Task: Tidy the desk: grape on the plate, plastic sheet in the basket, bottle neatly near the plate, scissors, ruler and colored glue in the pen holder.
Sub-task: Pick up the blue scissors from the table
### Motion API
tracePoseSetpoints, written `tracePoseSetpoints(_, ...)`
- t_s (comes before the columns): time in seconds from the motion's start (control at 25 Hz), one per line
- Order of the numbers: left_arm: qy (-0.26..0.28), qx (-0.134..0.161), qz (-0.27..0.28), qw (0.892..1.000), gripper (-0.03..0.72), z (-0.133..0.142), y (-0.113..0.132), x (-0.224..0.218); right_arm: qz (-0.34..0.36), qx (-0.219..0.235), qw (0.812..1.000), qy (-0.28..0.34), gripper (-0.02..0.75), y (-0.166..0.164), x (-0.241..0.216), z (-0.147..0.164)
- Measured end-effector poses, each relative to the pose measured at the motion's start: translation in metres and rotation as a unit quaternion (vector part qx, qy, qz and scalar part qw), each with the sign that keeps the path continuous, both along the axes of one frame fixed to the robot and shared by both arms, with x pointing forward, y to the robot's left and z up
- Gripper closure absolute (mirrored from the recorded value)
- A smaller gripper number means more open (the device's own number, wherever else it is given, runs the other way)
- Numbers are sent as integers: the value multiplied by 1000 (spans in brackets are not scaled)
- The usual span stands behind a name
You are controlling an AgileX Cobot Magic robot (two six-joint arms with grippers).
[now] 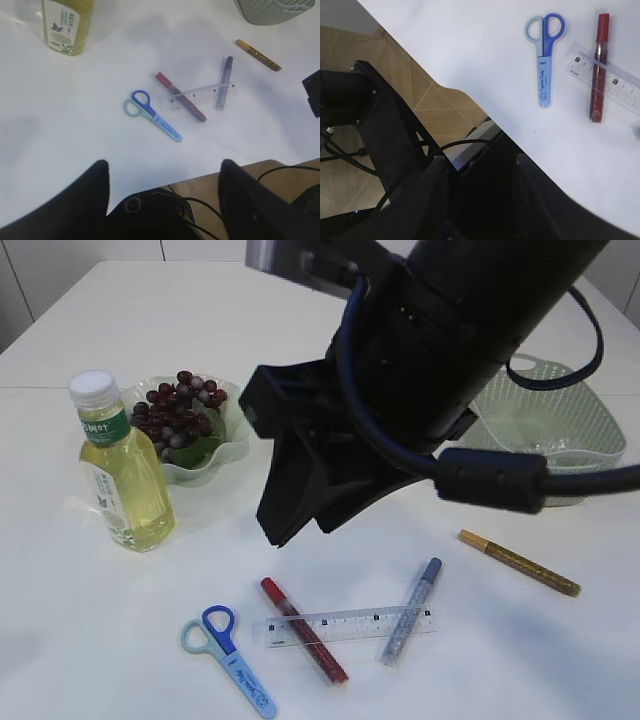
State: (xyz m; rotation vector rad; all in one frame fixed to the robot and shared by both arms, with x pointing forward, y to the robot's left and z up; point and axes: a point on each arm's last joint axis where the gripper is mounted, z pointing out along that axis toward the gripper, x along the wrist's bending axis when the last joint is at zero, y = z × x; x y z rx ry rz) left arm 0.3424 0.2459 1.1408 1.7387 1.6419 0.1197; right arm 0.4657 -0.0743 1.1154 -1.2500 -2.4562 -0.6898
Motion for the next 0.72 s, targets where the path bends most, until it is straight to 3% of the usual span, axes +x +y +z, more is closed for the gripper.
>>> tracePoseSetpoints(0.12,8,3,-2,1000,190,-1,0,-1,10,-15,1000,7,389,9,-2,-8)
tracePoseSetpoints(0.44,25,9,-8,1000,190,-3,1,-4,48,-151,987,-39,389,70,3,-54)
tracePoseSetpoints(0.72,35,15,-10,999,190,-4,1,-6,71,-194,978,-40,389,107,6,-93)
